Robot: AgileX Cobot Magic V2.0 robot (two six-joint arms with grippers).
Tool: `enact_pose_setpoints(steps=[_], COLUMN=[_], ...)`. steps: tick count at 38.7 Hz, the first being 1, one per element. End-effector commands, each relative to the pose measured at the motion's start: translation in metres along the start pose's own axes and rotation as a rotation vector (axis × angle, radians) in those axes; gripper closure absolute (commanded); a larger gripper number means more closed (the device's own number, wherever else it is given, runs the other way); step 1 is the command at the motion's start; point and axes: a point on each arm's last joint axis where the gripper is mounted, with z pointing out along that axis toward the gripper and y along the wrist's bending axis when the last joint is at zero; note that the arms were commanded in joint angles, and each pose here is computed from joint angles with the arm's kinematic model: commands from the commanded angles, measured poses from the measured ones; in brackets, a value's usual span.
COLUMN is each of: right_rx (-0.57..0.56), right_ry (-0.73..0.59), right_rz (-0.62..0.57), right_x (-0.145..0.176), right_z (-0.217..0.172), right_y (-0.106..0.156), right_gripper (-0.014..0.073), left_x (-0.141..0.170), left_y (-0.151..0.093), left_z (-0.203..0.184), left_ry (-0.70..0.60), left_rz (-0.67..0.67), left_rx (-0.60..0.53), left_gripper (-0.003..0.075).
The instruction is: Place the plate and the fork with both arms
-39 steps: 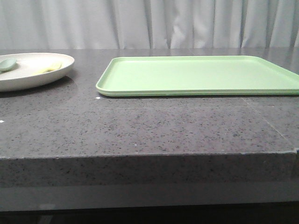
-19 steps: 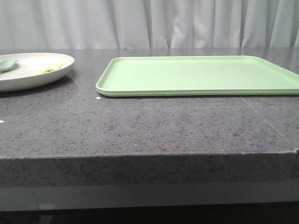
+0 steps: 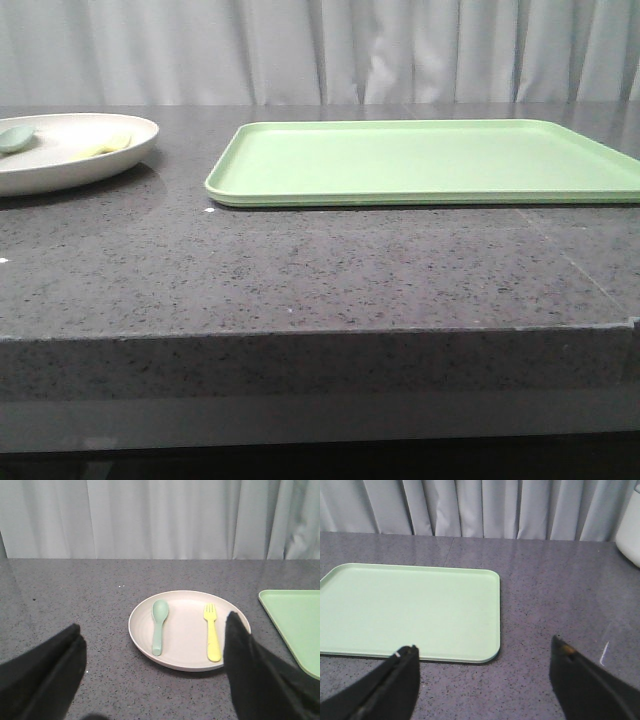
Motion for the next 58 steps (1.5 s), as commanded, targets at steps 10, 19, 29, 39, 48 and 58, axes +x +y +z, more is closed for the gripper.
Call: enact_pose_setpoints(steps=[10, 19, 29, 39, 48, 58], right_rx=[0.006, 0.006, 0.006, 0.006, 0.006, 0.006], right_ry=[-0.096, -0.095, -0.095, -0.095, -0.095, -0.095], right_rz=[-0.001, -0.001, -0.001, -0.001, -0.001, -0.001], right_x=[-0.016, -0.016, -0.016, -0.016, -0.016, -0.016], right_z=[-0.001, -0.001, -0.001, -0.001, -0.001, -0.001], right_y=[0.000, 0.000, 0.000, 0.000, 0.000, 0.000], right_gripper=[-0.0050, -0.0050, -0.0050, -0.0050, -0.0050, -0.0050], left_x=[-0.016, -0.022, -0.037, -0.054, -0.055, -0.045], left_y=[-0.002, -0.001, 0.004, 0.021, 0.053, 0.078], left_z=[0.000, 0.008, 0.058, 0.137, 0.198, 0.260], left_ry=[-0.108, -0.093, 0.181, 0.505, 0.677, 0.804], left_rz=[-0.046, -0.012, 0.093, 0.107, 0.046, -0.094], left_rx=[0.030, 0.011, -0.059, -0.169, -0.186, 0.053], left_gripper=[0.0111, 0.0111, 0.0111, 0.0112, 0.0111, 0.0111])
